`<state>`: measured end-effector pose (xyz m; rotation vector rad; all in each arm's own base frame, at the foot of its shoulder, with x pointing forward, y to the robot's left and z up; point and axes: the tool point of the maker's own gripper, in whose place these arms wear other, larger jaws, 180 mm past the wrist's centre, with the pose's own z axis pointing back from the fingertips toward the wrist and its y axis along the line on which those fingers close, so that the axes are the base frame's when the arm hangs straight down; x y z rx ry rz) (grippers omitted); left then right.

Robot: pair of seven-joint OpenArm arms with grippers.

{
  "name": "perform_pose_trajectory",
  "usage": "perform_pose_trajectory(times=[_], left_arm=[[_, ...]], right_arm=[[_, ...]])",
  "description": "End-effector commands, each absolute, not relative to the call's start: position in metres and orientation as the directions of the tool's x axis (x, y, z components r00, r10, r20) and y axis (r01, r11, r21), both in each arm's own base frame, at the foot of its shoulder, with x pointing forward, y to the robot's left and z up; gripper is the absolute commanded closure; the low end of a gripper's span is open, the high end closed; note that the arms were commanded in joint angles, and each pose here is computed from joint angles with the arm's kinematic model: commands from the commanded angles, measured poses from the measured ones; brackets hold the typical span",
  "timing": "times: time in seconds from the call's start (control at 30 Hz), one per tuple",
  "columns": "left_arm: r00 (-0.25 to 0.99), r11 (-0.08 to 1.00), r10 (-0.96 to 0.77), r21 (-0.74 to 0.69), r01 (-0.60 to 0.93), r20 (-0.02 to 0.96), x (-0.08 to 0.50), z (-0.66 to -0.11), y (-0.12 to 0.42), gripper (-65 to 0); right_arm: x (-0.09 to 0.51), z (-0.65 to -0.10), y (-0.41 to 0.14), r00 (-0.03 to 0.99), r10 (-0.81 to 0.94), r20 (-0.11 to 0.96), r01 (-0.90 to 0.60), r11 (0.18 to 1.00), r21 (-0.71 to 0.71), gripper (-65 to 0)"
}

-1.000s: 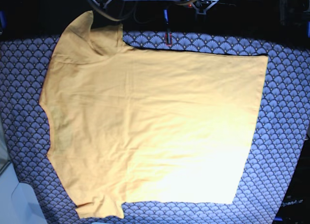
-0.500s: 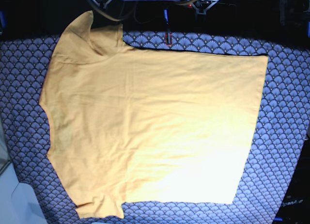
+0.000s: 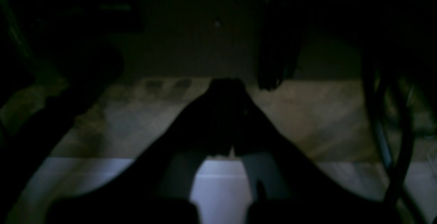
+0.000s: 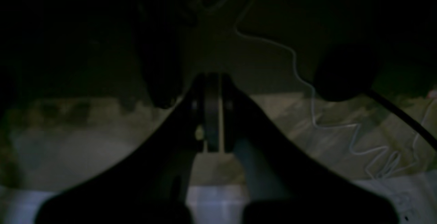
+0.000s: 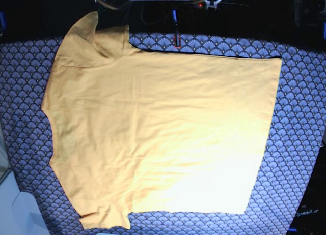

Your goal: Fold the T-shirt properly

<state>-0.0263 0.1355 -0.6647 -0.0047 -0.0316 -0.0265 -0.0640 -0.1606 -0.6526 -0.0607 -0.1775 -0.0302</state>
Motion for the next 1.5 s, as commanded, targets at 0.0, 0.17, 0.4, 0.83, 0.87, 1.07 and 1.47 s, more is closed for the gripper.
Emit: perform_pose_trajectory(times=[0.0,0.17,0.4,0.83,0.87,1.07,1.47], left_arm=[[0.999,0.999,-0.032,0.016,0.031,0.039,-0.042,-0.663,0.145,0.0],[0.986,1.000,-0.029,0.014,0.027,0.164,-0.077,-0.651,0.153,0.0],[0.854,0.926,0.373,-0.192,-0.324,0.362,-0.091,-0.620,0.147,0.0],[0.352,0.739,0.573,-0.281,-0.613,0.740,-0.115,-0.531,0.200,0.0],[0.353,0.736,0.572,-0.274,-0.619,0.740,-0.122,-0.528,0.200,0.0],[0.364,0.735,0.585,-0.285,-0.615,0.724,-0.126,-0.529,0.190,0.0],[0.179,0.822,0.513,-0.421,-0.383,0.839,-0.082,-0.422,0.193,0.0]], right_arm=[[-0.077,-0.648,-0.164,0.979,-0.025,0.200,0.038,0.997,-0.060,0.0],[-0.107,-0.621,-0.177,0.936,0.007,0.353,0.025,0.996,-0.083,0.0],[-0.124,-0.562,-0.188,0.784,0.065,0.617,0.002,0.994,-0.107,0.0],[-0.142,-0.522,-0.197,0.695,0.101,0.712,-0.010,0.991,-0.132,0.0],[-0.140,-0.517,-0.197,0.676,0.106,0.729,-0.014,0.991,-0.131,0.0],[-0.114,-0.454,-0.189,0.484,0.130,0.865,-0.034,0.991,-0.130,0.0],[-0.065,-0.401,-0.186,0.389,0.140,0.911,-0.004,0.989,-0.150,0.0]])
